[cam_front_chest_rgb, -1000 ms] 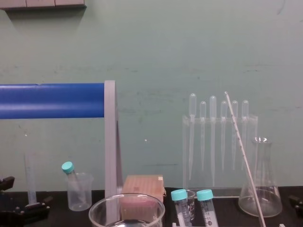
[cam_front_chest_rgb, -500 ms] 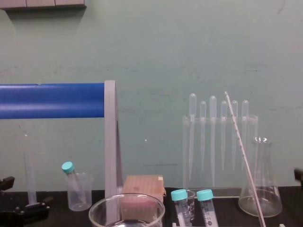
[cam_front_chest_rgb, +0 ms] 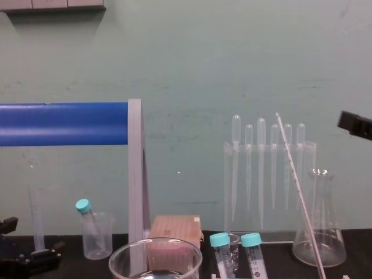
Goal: Hold the thermometer with one hand and immerse one end into the beaker, then reinsert it into the test tube rack.
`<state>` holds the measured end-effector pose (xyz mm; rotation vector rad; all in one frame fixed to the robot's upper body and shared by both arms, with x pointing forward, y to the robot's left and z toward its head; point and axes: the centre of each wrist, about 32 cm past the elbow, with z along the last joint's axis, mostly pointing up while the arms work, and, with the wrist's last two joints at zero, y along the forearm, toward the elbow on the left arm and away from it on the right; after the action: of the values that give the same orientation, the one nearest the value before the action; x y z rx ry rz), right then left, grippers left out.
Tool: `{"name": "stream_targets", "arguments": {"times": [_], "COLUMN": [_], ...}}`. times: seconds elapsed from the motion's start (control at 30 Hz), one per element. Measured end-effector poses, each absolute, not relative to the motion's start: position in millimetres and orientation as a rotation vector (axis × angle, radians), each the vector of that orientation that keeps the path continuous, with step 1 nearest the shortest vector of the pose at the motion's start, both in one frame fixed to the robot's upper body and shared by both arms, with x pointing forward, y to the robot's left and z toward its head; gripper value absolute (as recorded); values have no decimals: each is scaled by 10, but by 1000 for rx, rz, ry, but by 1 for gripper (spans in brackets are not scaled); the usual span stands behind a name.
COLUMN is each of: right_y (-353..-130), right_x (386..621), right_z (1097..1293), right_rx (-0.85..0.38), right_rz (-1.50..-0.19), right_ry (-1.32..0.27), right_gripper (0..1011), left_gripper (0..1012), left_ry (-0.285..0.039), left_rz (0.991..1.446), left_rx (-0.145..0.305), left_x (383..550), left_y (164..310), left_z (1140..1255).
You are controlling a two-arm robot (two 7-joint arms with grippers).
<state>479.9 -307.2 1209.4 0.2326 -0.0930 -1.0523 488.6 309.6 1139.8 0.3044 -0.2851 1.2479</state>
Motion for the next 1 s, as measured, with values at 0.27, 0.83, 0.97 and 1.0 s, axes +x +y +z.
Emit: {"name": "stream_targets", "arguments": {"times": [0.27,0.83,0.97,1.0], "right_y": [-2918,-2670,-2632,-2624], "right_x": [4950,5158,5193,5201], "right_z": [12084,12032,12034,12035], "right_rx": [246,224,228,229], "right_rz": [-975,-998,-1001,-1002], "right_ry": [-9,159,181,184], "right_gripper": [1000,1000,1000,1000], "left_gripper": [1008,1008,1008,1008], "left_ry": [-285,-285,-285,-285], "left_rz": [1248,1248,1248,1248], "left_rx": [305,304,304,304], "left_x": [4886,4886,4886,4886], "left_y": [3097,3096,3097,3097], "left_z": [11398,11398,11398,11398]}}
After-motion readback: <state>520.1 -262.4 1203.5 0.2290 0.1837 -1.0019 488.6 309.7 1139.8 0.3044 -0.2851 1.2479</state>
